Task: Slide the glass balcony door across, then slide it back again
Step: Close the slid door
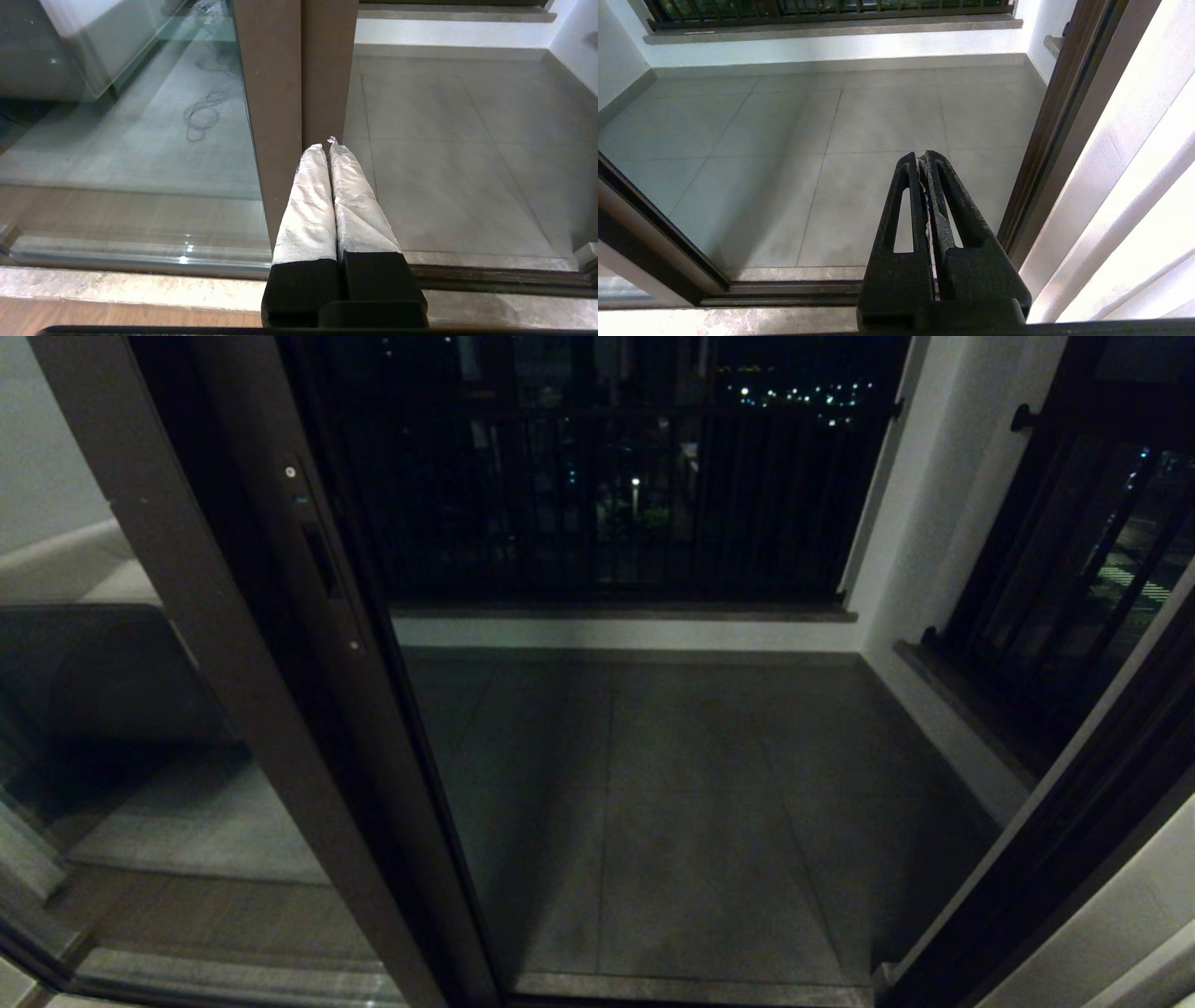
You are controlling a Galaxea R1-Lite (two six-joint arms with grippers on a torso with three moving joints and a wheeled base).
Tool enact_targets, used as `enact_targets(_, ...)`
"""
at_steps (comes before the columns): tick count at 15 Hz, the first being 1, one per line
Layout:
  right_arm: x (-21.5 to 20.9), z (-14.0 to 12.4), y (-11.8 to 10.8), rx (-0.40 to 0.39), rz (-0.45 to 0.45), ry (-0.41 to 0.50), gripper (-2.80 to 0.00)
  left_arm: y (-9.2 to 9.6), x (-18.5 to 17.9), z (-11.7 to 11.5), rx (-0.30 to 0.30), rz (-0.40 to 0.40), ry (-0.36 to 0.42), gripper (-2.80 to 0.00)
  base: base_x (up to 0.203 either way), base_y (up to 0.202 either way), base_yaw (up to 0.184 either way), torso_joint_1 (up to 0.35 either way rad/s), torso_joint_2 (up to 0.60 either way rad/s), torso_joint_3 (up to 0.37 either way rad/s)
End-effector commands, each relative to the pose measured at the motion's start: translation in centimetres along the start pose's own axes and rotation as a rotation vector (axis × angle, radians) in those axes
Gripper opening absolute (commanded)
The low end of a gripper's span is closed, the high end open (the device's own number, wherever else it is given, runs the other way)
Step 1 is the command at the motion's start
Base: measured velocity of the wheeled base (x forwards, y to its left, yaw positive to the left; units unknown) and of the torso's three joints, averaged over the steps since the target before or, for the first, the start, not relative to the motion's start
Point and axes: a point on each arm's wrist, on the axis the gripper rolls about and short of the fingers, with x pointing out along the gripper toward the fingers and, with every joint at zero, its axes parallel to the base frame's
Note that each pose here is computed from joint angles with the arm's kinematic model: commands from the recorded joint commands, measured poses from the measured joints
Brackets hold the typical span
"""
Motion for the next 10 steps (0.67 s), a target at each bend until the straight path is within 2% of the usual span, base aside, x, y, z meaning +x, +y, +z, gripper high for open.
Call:
enact_targets(1,0.01,0.03,0.0,0.0,0.0,-0.002,-2.8,0.0,0.01,0.0,-0.001,0.0,0.001,-2.8,0.0,0.0,0.0,0.0,0.0,0.0)
enact_targets(10,0.01,0.03,0.0,0.0,0.0,-0.002,-2.8,0.0,0.01,-0.01,-0.001,0.0,0.002,-2.8,0.0,0.0,0.0,0.0,0.0,0.0)
